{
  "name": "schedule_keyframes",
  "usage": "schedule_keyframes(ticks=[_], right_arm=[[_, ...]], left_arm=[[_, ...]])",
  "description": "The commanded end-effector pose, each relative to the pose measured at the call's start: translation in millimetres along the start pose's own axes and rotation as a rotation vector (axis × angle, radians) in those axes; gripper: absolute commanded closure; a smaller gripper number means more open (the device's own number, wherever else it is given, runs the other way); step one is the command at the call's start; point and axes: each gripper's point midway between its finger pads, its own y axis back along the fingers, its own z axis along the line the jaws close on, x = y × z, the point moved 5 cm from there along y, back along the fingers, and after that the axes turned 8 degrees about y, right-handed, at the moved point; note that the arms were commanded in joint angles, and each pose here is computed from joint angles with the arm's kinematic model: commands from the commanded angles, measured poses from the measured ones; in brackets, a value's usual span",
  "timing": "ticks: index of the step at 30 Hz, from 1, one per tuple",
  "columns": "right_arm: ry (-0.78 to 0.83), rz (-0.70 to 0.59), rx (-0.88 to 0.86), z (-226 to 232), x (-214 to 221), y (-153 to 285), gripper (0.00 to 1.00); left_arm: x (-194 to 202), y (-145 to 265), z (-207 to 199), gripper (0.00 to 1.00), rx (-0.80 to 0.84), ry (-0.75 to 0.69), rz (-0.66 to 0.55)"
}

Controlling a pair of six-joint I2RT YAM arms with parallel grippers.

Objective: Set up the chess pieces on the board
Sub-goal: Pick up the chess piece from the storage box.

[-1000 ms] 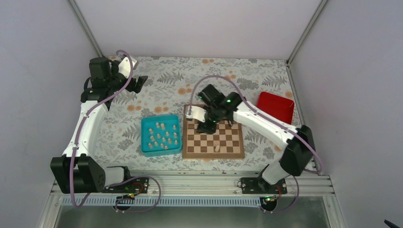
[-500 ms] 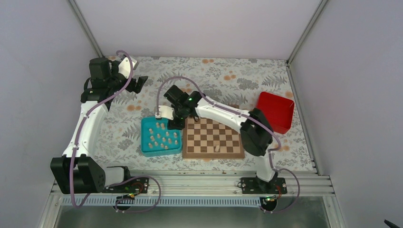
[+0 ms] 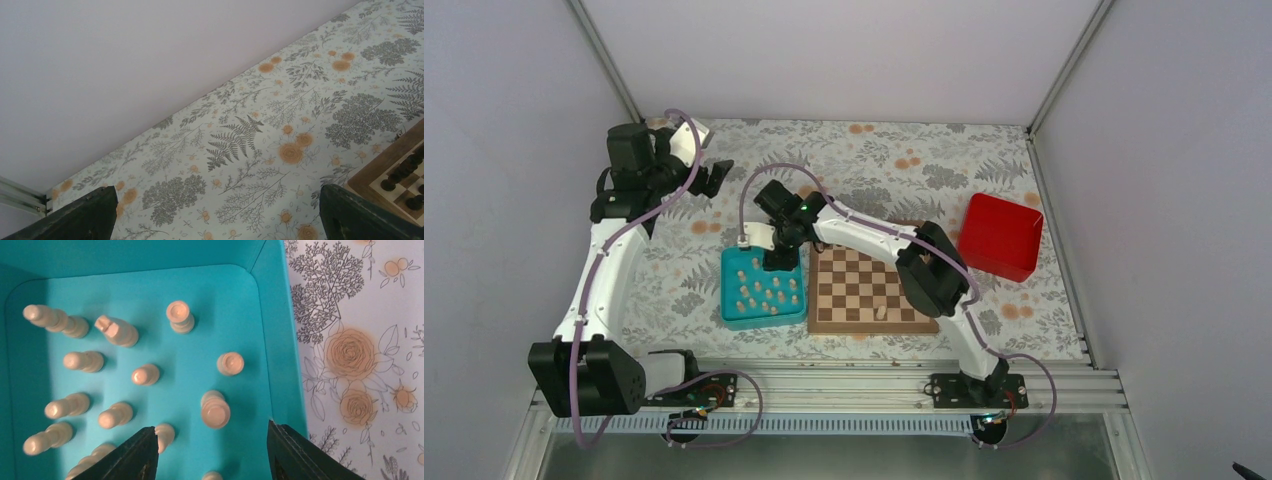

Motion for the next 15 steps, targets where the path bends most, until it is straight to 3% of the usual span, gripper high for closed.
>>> schedule_keyframes(ticks=[1,10,15], right_arm=[[0.03,-0.031,-0.006,-4.1,-11.4,-9.6,0.43],[0.027,-0.001,-0.025,-4.8,-4.8,-27.9,0.48],[0.025,-0.015,-0.033,-3.0,-4.6,-29.9,0.61]], left_arm=[[-0.9,5.1,-3.1,0.0,0.014,-0.019,-0.026],[3.0,3.6,-4.1,0.0,0.028,-0.019,-0.023],[2.0,3.7,-4.6,0.0,0.032,-0.02,-0.026]])
